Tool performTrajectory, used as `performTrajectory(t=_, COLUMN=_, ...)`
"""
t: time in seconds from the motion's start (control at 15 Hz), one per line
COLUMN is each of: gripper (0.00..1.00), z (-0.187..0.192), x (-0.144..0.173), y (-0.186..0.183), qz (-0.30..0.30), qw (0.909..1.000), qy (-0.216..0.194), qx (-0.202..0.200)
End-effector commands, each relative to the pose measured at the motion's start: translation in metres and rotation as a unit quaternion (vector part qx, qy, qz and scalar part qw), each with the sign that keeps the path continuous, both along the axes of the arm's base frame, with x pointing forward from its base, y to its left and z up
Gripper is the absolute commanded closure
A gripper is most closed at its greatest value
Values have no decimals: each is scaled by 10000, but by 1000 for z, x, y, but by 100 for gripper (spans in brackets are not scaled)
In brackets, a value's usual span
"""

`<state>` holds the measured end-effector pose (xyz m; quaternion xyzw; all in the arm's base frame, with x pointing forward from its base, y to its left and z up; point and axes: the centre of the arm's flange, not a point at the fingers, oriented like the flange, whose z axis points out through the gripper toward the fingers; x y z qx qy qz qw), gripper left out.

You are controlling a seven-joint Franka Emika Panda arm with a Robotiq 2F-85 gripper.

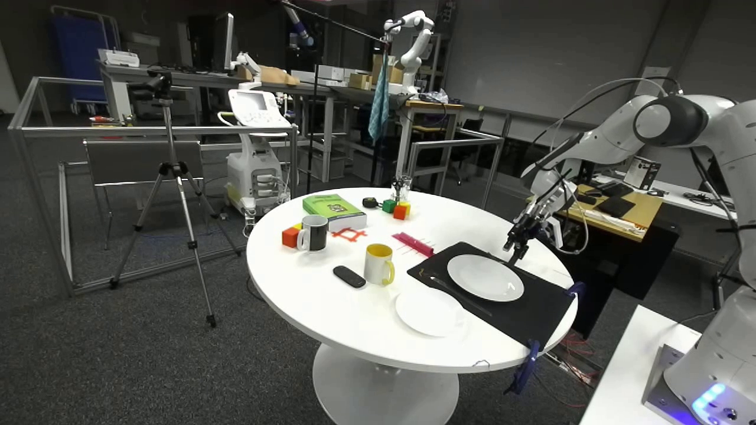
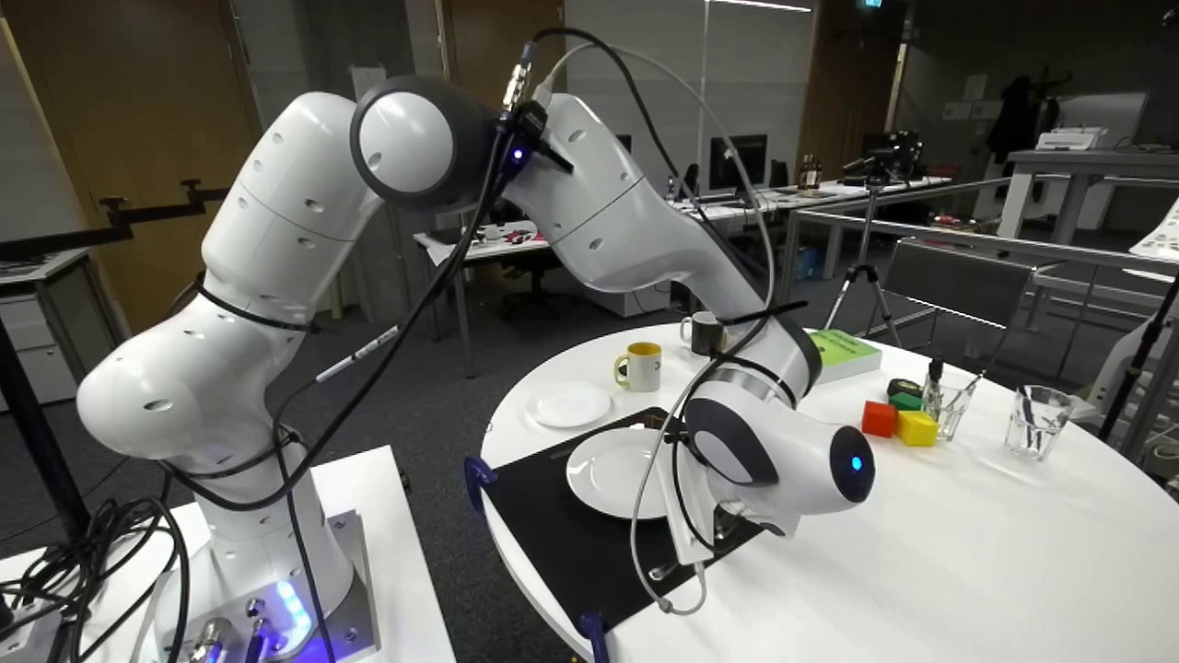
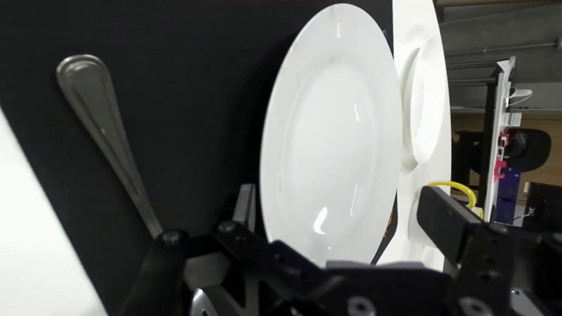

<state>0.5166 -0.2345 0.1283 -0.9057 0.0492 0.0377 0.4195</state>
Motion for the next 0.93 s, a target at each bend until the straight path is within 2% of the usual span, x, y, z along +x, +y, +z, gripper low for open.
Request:
performTrajectory(t=0.0, gripper=0, z=20, x=-14, y=10, qz=8, qw=9994, qy=-101, qx=-320)
performTrajectory(t=0.2, gripper=0, z=24, x=-13, y=16, qz=-2, qw=9987, qy=-164, qx=-484)
performTrajectory(t=0.47, gripper=0, z=32, x=-15, y=32, qz=-11, qw=9954, qy=-345, qx=-898)
performTrajectory(t=0.87, gripper=0, z=50, x=-15, y=71, qz=17, qw=9877, qy=-649, qx=-1421)
